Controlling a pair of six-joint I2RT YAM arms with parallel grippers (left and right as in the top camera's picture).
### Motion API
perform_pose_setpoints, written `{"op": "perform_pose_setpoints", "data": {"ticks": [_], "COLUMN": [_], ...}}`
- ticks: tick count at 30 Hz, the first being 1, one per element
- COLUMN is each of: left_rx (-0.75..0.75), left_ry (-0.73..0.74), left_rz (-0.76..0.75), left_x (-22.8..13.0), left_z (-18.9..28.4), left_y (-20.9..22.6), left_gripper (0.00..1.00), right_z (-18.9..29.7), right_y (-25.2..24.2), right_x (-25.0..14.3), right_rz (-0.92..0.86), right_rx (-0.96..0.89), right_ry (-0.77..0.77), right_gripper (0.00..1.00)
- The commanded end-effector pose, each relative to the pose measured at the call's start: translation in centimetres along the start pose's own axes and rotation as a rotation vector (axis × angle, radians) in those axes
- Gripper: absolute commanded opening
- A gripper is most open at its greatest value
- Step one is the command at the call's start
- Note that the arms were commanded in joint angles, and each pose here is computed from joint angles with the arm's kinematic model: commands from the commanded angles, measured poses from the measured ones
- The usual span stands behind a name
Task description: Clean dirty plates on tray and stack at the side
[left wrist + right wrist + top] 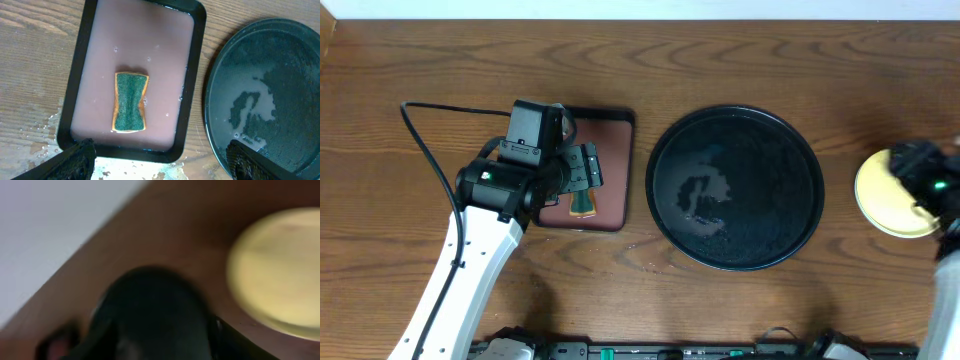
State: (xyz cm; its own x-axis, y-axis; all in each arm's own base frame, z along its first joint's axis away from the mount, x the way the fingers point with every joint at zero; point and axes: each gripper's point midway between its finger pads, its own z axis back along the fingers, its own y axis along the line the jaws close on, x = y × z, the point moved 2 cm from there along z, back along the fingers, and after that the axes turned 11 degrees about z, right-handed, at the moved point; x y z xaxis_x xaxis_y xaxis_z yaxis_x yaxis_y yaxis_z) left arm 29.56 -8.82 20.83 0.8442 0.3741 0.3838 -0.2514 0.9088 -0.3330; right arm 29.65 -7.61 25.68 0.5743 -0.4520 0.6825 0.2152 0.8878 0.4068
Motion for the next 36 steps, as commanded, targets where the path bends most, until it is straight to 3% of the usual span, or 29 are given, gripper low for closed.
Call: {"op": "perform_pose_setpoints", "data": {"ticks": [1, 3, 10, 17, 21, 27, 36], "left_rx": [-0.014, -0.014, -0.014, -0.014, -0.014, -0.014, -0.014], "left_ry": [-0.008, -0.007, -0.007, -0.008, -0.007, -0.008, -0.007], "left_rz": [-0.007, -0.007, -0.007, -0.007, -0.007, -0.007, -0.006], "left_x": [0.4, 0.4, 0.4, 0.4, 0.4, 0.4, 0.4], "left_z": [0.4, 0.4, 0.4, 0.4, 0.4, 0.4, 0.4], "left_y": [-0.3, -0.3, -0.3, -0.3, -0.3, -0.3, -0.3], "left_gripper": [0.85, 0.84, 0.84, 0.85, 0.84, 0.84, 0.84], "right_z": [3.1, 5.0, 10.0, 10.5, 9.6, 6.1, 2.6], "right_y": [6.9, 9.6, 13.5, 12.7, 11.1, 11.7, 7.9], "right_x": [-1.1, -1.9, -4.7, -7.4, -8.0, -8.0, -14.8], "right_rz": [0.251, 0.324, 0.44, 0.411, 0.433, 0.609, 0.641], "right_rx": [0.205, 0.277, 0.415, 0.4, 0.286, 0.301, 0.344], "right_ry": [-0.048, -0.08, -0.131, -0.031, -0.01, -0.157, -0.335], "right_gripper": [0.61, 0.99, 0.99, 0.99, 0.99, 0.99, 0.99]}}
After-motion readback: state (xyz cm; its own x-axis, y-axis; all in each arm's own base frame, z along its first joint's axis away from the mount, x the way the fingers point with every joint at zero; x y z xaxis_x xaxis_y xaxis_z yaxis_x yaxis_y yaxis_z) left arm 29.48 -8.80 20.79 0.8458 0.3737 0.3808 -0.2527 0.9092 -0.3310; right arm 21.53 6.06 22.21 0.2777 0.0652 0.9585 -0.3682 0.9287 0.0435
